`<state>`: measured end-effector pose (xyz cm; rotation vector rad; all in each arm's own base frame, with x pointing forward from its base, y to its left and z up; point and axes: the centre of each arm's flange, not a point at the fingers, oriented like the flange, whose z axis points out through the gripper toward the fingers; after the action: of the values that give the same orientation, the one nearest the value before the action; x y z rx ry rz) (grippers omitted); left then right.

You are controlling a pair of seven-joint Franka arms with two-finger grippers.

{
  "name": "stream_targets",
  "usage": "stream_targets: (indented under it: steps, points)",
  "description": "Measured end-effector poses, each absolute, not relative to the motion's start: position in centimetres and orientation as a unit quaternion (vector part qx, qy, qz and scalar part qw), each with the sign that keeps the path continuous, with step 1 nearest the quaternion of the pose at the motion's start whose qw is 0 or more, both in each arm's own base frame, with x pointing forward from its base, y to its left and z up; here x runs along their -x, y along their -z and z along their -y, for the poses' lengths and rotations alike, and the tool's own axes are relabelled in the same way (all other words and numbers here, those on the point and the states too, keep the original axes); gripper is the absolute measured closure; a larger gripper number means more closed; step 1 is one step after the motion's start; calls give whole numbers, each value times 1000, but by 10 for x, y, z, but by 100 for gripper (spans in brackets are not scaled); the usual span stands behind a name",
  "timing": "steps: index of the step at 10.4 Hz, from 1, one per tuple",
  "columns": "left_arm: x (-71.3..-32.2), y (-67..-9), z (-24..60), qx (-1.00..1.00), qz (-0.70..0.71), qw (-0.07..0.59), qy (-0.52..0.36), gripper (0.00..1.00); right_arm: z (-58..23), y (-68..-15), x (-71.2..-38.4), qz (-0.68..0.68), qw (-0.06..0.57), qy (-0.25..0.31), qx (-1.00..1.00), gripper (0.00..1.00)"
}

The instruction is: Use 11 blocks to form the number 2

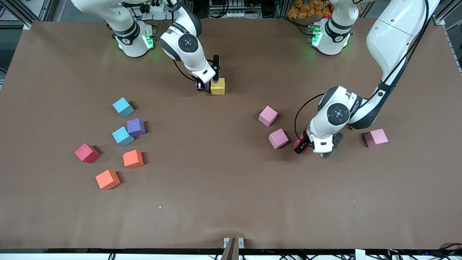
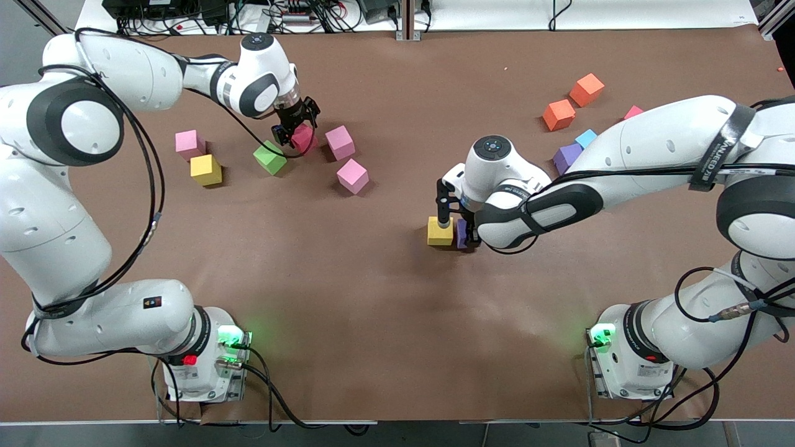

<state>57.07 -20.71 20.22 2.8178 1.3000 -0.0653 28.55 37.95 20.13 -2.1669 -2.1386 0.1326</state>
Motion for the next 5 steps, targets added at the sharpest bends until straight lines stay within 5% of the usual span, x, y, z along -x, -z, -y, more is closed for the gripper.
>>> stream_targets:
  steps: [3, 5]
  points:
    - [-573, -195, 202, -909, -416, 14, 20, 0, -380, -193, -286, 699, 52, -40, 712, 43]
    - [-572, -191, 203, -910, -414, 12, 22, 28, -380, -194, -287, 698, 53, -36, 713, 43]
